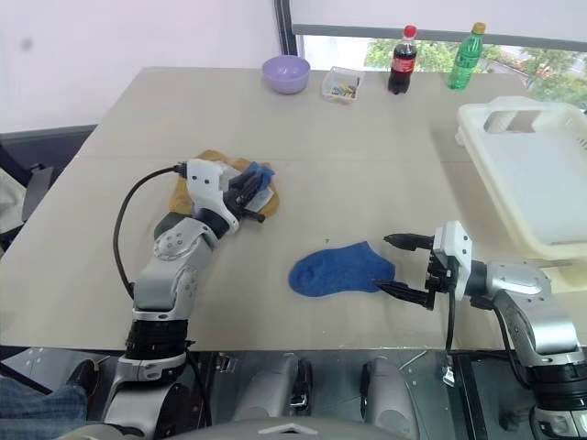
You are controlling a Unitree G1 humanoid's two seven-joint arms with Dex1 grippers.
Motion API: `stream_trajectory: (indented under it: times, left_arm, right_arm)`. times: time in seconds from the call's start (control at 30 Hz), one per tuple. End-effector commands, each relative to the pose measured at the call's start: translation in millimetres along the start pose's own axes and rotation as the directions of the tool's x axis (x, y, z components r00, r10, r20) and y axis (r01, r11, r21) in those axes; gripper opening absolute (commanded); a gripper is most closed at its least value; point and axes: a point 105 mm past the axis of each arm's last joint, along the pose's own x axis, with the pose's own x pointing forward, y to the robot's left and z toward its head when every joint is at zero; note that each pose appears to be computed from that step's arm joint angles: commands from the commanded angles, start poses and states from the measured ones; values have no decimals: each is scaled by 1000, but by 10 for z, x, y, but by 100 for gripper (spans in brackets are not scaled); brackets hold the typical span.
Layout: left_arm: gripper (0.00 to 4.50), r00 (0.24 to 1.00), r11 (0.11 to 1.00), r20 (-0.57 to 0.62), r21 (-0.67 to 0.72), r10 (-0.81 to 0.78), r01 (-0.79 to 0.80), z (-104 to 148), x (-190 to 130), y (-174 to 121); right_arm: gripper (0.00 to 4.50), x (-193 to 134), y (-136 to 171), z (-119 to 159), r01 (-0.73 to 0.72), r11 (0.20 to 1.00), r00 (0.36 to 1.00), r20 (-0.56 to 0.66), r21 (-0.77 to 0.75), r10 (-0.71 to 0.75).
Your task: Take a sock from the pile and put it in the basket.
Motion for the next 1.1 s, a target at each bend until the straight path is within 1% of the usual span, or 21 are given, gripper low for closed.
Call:
stream_trajectory:
  times: [0.03, 0.17, 0.27, 0.37, 0.47, 0.57, 0.7, 0.83, 0.93, 1.0, 1.03, 1.1]
  left_arm:
    - [63, 998, 1000, 66, -7, -7, 7, 223, 5, -17]
    - [63, 998, 999, 43, 7, -38, 38, 184, 100, -120]
    - [63, 995, 995, 3, -1, -96, 96, 90, 225, -331]
    - [63, 992, 992, -32, -27, -121, 120, -11, 326, -508]
    - [63, 980, 980, -39, -36, -197, 196, -53, 420, -791]
    - [63, 971, 971, -39, -53, -236, 234, -66, 531, -1002]
    - [63, 953, 951, -35, -88, -301, 298, -72, 650, -1335]
    - [63, 928, 924, -40, -119, -370, 363, -108, 726, -1662]
    - [63, 912, 909, -65, -132, -406, 395, -172, 751, -1812]
    - [63, 894, 887, -57, -167, -445, 431, -178, 739, -1899]
    - [84, 884, 876, -52, -171, -465, 451, -173, 724, -1928]
    - [146, 880, 873, -44, -161, -473, 461, -158, 714, -1929]
  right_arm:
    - [450, 1, -12, 59, 3, 999, 1000, 21, -32, -3]
    - [450, 5, -13, 54, 3, 999, 1000, 21, -32, -2]
    - [450, 14, -30, 61, 3, 999, 1000, 21, -38, -2]
    - [450, 12, -83, 67, 26, 998, 1000, 16, -59, -25]
    - [450, 11, -227, 48, 105, 990, 994, -8, -90, -107]
    - [450, -24, -449, -56, 210, 974, 969, -115, -83, -218]
    - [450, -101, -624, 45, 295, 950, 949, -86, -103, -304]
    - [450, -228, -728, 54, 353, 931, 925, -114, -90, -362]
    - [450, -272, -799, 63, 403, 913, 905, -126, -57, -407]
    - [450, -273, -836, 94, 436, 899, 892, -115, -24, -436]
    - [450, -274, -851, 102, 453, 892, 886, -112, -7, -450]
    - [450, -281, -869, 92, 475, 879, 874, -124, 21, -470]
